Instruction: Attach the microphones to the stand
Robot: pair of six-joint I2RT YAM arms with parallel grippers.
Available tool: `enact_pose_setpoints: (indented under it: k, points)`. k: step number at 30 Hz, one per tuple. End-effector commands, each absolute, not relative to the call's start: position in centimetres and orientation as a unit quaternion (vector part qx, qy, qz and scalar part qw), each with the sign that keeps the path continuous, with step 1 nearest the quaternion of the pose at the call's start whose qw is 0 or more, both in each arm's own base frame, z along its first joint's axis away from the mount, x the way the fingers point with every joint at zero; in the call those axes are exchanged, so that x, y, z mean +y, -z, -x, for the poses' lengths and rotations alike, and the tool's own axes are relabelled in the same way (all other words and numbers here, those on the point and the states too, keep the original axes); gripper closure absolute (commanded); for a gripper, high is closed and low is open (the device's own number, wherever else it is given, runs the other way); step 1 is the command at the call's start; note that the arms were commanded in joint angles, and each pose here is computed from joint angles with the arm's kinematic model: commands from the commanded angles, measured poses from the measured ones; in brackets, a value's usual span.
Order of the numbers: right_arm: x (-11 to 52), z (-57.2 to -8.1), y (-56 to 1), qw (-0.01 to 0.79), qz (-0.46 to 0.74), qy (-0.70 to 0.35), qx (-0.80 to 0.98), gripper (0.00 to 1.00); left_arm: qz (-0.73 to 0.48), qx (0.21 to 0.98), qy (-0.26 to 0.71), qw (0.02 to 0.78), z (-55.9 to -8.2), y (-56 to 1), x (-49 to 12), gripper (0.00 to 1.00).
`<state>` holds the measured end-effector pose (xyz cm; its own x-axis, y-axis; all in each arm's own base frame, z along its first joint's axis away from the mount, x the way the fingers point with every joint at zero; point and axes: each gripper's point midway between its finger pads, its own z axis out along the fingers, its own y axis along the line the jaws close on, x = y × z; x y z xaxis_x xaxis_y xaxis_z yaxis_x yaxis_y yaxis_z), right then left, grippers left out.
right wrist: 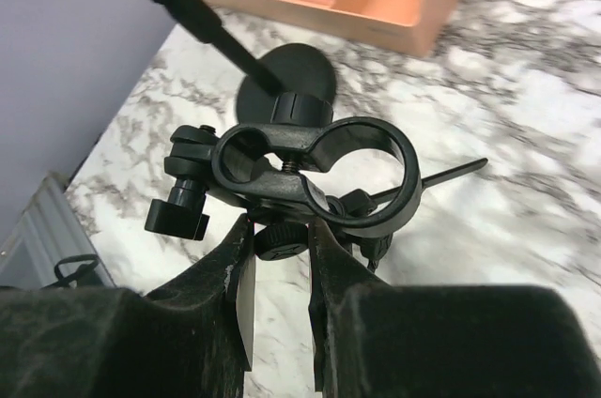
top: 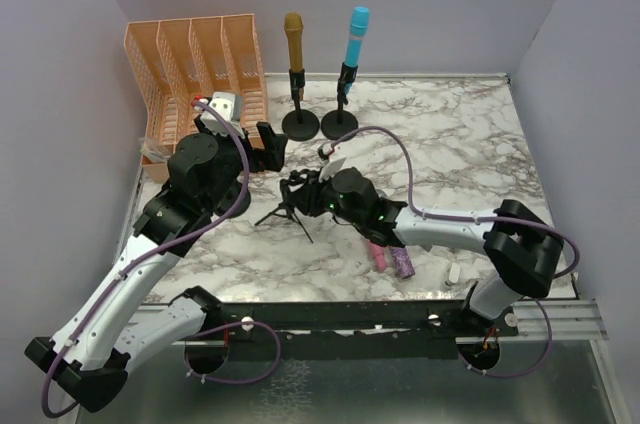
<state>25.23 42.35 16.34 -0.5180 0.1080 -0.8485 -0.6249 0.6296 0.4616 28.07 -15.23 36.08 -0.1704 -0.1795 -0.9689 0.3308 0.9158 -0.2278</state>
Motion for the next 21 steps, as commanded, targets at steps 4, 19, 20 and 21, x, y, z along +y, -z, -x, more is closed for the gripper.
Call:
enact_pose_setpoints:
  k: [4,19,20,21]
  points:
    - [36.9,-26.5,-16.1,0.461,0.110,-0.346,0.809,0.92,-0.042,0.762,0.239,0.600,-28.0,-31.7,-16.9,0.01]
    - [35.3,-26.9,-17.6,0.435,0.110,-0.392,0.803,0.84,-0.032,0.790,0.277,0.547,-27.1,-21.9,-18.4,0.02]
    - [35.3,-26.8,-17.6,0.429,0.116,-0.400,0.801,0.84,-0.035,0.789,0.284,0.544,-27.0,-21.4,-18.7,0.03]
    - [35.3,-26.8,-17.7,0.424,0.120,-0.407,0.800,0.85,-0.040,0.786,0.291,0.543,-26.9,-20.9,-19.0,0.04]
